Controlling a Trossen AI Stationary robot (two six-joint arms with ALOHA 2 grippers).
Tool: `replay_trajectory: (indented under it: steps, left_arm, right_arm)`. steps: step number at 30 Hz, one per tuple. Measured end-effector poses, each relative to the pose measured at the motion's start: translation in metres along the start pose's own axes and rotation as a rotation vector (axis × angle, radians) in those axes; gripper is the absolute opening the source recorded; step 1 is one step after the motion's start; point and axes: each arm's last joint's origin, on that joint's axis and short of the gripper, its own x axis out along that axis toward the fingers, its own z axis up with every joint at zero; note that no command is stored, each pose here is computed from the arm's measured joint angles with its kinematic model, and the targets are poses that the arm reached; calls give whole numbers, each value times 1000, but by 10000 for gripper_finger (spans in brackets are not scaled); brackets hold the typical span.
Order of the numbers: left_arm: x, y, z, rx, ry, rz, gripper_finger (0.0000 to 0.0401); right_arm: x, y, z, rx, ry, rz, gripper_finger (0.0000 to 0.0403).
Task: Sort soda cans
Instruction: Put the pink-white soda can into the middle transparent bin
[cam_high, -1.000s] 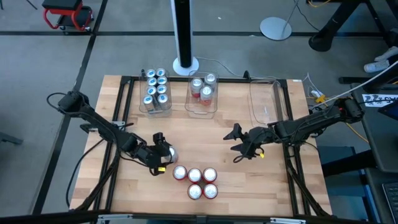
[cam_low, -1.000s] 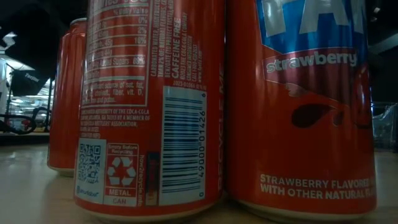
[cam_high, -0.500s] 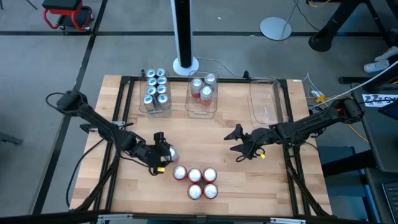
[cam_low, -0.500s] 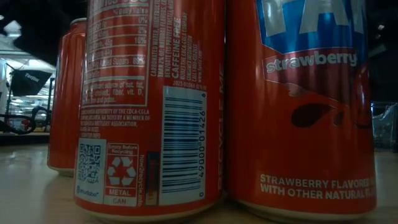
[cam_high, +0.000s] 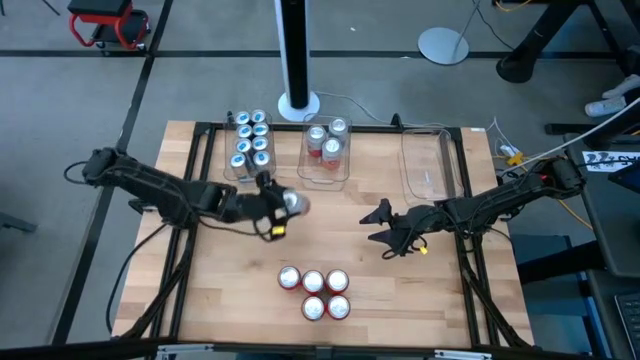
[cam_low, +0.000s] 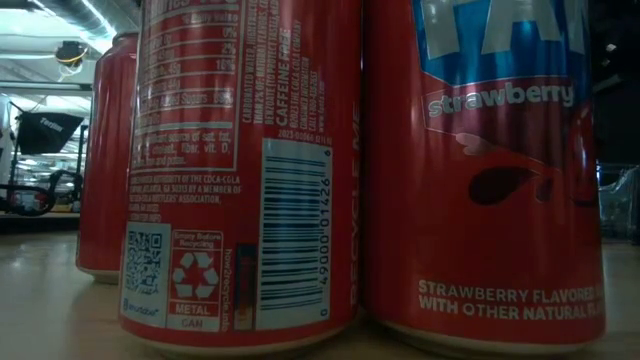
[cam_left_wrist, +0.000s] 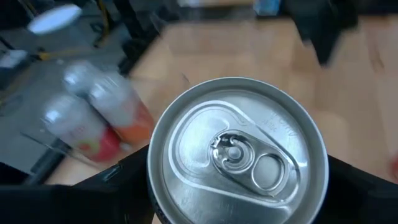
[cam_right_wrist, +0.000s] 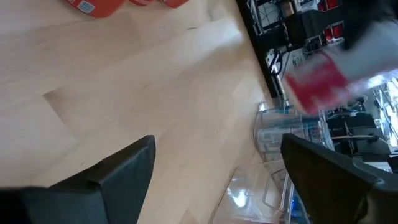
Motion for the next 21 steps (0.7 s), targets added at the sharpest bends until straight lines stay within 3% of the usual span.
replay_trajectory:
  steps: [11, 21]
  left_arm:
    - [26, 58, 26, -75, -106, 195, 289]
    - [68, 103, 18, -167, -87, 180, 291]
  right_arm:
    - [0, 0, 0, -1, 9, -5, 347]
    - [0, -1, -1, -2, 45, -27, 347]
